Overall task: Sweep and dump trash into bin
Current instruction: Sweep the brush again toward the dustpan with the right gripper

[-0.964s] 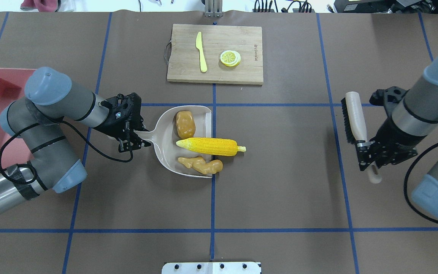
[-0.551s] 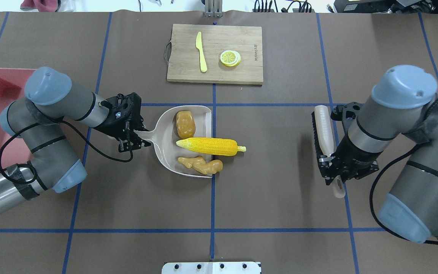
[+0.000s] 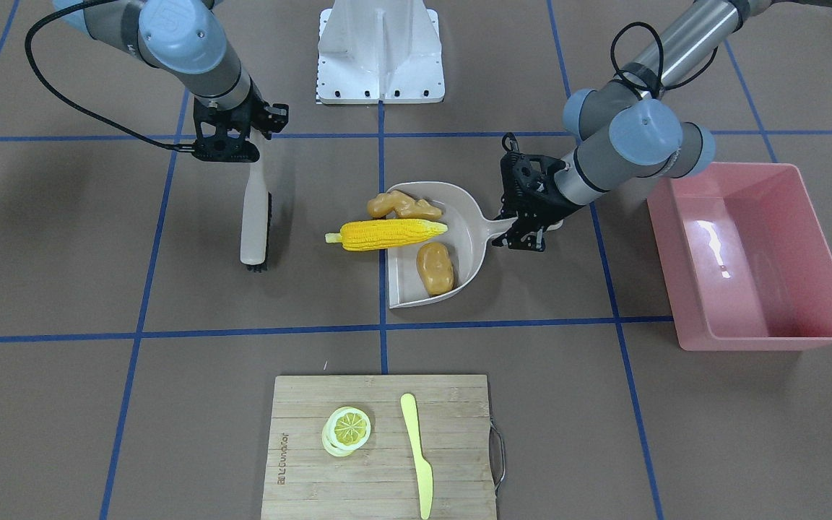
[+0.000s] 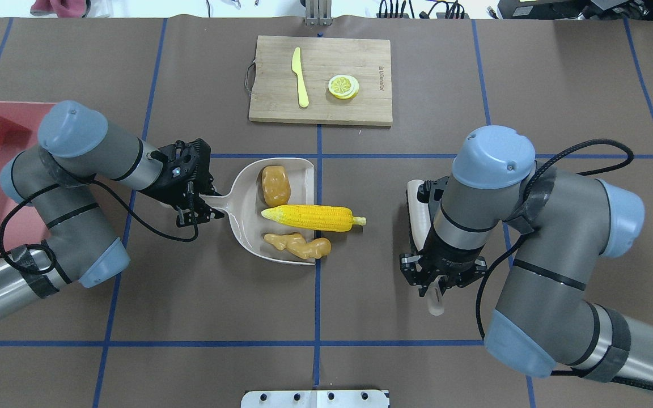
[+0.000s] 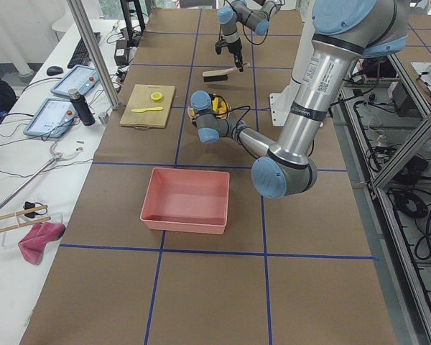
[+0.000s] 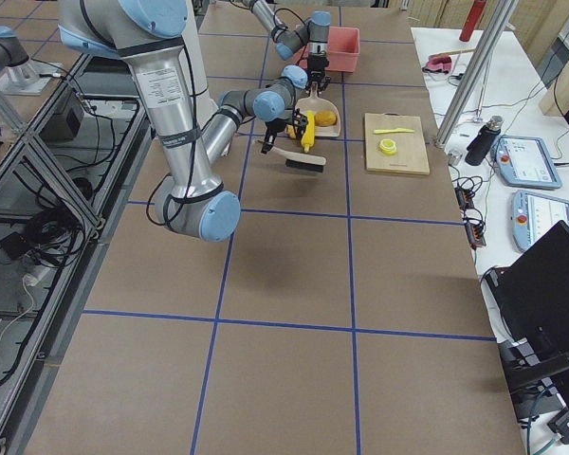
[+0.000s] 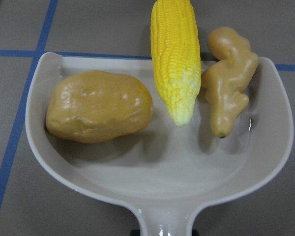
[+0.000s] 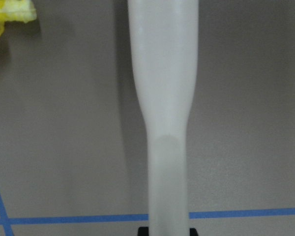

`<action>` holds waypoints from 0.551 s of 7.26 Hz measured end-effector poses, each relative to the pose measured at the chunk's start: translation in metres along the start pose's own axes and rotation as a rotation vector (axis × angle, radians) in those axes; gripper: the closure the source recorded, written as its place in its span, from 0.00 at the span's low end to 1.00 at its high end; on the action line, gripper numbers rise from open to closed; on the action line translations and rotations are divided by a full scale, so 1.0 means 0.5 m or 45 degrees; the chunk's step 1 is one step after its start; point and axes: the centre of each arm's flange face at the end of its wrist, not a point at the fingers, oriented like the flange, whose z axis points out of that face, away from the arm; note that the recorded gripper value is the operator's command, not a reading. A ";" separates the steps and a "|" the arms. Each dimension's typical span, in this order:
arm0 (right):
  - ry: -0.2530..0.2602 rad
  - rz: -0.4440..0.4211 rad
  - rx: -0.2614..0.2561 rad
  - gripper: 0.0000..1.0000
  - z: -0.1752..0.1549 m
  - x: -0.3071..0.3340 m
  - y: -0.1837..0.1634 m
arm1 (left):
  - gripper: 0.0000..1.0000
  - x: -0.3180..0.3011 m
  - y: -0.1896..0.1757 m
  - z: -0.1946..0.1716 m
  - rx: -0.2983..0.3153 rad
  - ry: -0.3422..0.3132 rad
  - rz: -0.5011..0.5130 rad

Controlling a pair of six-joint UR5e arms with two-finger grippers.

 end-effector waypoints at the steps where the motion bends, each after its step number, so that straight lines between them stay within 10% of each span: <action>1: -0.010 -0.023 -0.008 1.00 0.010 -0.026 0.007 | 1.00 0.000 0.001 0.000 -0.001 -0.001 0.000; 4: -0.084 -0.035 -0.007 1.00 0.054 -0.092 -0.003 | 1.00 -0.001 0.002 0.002 -0.003 -0.003 -0.002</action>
